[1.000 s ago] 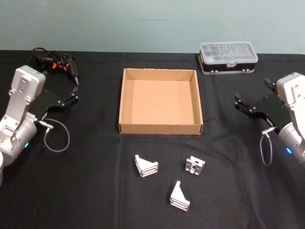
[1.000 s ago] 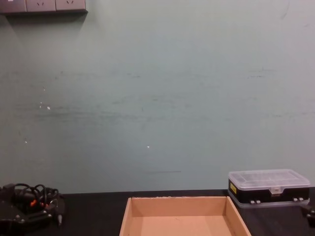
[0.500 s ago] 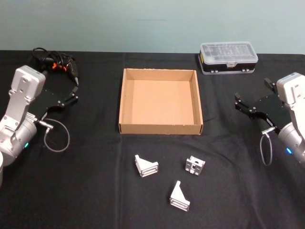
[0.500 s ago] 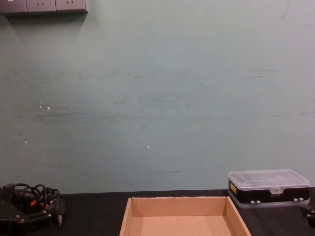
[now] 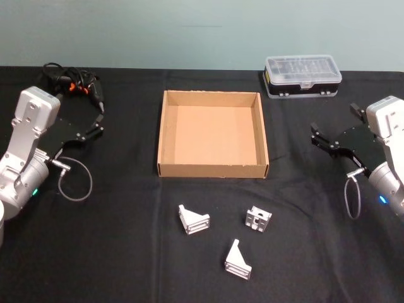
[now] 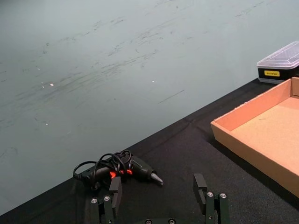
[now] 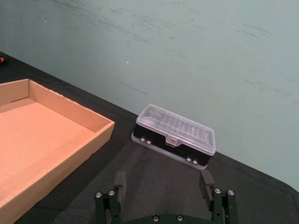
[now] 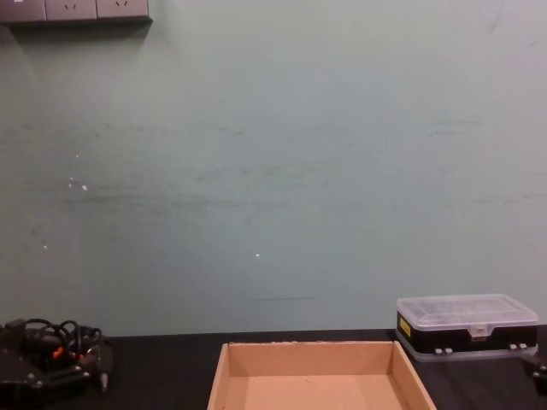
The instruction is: Use one hand to pick up the angle iron from the table and place it into the box.
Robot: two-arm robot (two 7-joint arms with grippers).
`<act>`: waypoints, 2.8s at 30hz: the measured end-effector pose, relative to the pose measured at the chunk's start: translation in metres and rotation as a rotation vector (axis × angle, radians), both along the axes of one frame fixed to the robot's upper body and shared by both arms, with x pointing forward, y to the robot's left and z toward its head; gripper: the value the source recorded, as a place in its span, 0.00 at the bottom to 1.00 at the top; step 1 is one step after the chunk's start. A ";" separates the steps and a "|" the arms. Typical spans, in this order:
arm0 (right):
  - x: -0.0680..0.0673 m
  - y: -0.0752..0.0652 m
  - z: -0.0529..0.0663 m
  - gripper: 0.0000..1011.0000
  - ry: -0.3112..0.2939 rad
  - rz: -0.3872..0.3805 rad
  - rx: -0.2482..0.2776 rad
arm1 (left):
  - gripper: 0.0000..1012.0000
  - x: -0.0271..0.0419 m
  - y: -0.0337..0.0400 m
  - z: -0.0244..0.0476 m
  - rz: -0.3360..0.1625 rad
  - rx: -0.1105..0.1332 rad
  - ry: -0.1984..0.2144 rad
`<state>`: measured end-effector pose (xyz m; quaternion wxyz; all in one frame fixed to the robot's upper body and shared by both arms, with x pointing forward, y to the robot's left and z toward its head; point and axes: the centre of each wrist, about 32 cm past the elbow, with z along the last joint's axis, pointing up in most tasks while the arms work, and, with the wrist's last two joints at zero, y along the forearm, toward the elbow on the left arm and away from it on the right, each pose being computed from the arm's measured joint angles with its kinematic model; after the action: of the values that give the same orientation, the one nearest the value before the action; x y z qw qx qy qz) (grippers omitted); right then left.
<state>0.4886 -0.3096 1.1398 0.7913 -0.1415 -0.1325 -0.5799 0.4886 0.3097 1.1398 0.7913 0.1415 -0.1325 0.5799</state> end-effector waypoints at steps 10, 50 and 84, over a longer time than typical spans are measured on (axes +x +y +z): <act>0.000 0.000 0.000 0.99 0.000 0.000 0.000 | 0.99 0.0000 0.0000 0.0000 0.000 0.000 0.000; -0.027 -0.005 0.084 0.99 0.028 0.306 0.001 | 0.99 0.0000 0.0000 0.0000 0.000 0.000 0.000; -0.048 0.027 0.080 0.99 0.436 0.603 -0.045 | 0.99 0.0000 0.0000 0.0000 0.000 0.000 0.000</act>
<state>0.4404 -0.2823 1.2197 0.9329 -0.2335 -0.0093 -0.2739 0.4886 0.3097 1.1397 0.7913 0.1415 -0.1324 0.5799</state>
